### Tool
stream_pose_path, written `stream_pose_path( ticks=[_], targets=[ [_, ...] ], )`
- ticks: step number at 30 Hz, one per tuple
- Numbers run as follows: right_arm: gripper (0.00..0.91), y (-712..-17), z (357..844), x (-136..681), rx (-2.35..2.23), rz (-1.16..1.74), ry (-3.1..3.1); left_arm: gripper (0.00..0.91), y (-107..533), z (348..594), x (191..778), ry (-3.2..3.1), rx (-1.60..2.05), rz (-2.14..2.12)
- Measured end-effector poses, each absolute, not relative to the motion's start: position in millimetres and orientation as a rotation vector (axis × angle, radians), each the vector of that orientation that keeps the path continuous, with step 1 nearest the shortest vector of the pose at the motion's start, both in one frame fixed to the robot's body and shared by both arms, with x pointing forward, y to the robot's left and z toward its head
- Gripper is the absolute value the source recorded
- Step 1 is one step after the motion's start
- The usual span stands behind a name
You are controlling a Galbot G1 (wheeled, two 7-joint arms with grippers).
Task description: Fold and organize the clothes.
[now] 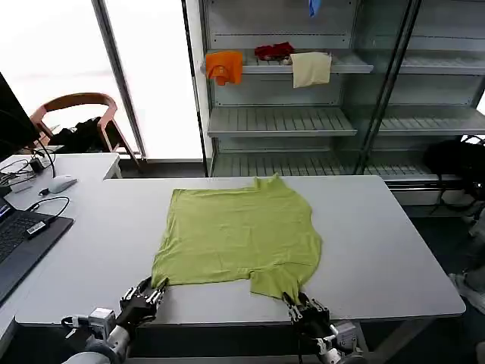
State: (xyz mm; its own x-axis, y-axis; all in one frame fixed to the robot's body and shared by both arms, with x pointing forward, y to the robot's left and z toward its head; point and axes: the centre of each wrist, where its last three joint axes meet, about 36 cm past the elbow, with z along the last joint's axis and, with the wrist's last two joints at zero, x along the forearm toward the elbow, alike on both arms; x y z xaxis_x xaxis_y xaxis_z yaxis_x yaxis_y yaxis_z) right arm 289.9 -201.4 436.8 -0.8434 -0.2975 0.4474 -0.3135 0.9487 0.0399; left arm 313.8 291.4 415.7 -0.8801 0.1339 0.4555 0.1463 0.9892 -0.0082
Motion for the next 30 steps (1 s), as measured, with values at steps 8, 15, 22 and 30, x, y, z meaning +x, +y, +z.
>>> stream_pose_path(
  ticks=[8, 15, 22, 30],
  targets=[
    [0.000, -203, 451, 293, 0.420, 0.018, -2.695, 0.000, 294, 428, 315, -2.700, -0.211, -0.031],
    [0.000, -200, 463, 304, 0.393, 0.004, -2.747, 0.000, 300, 445, 322, -2.746, -0.218, -0.019],
    [0.000, -199, 472, 328, 0.363, -0.003, -2.810, 0.000, 300, 450, 334, -2.762, -0.219, 0.008],
    [0.000, -196, 478, 364, 0.350, -0.012, -2.864, 0.000, 300, 453, 356, -2.778, -0.214, 0.035]
  ],
)
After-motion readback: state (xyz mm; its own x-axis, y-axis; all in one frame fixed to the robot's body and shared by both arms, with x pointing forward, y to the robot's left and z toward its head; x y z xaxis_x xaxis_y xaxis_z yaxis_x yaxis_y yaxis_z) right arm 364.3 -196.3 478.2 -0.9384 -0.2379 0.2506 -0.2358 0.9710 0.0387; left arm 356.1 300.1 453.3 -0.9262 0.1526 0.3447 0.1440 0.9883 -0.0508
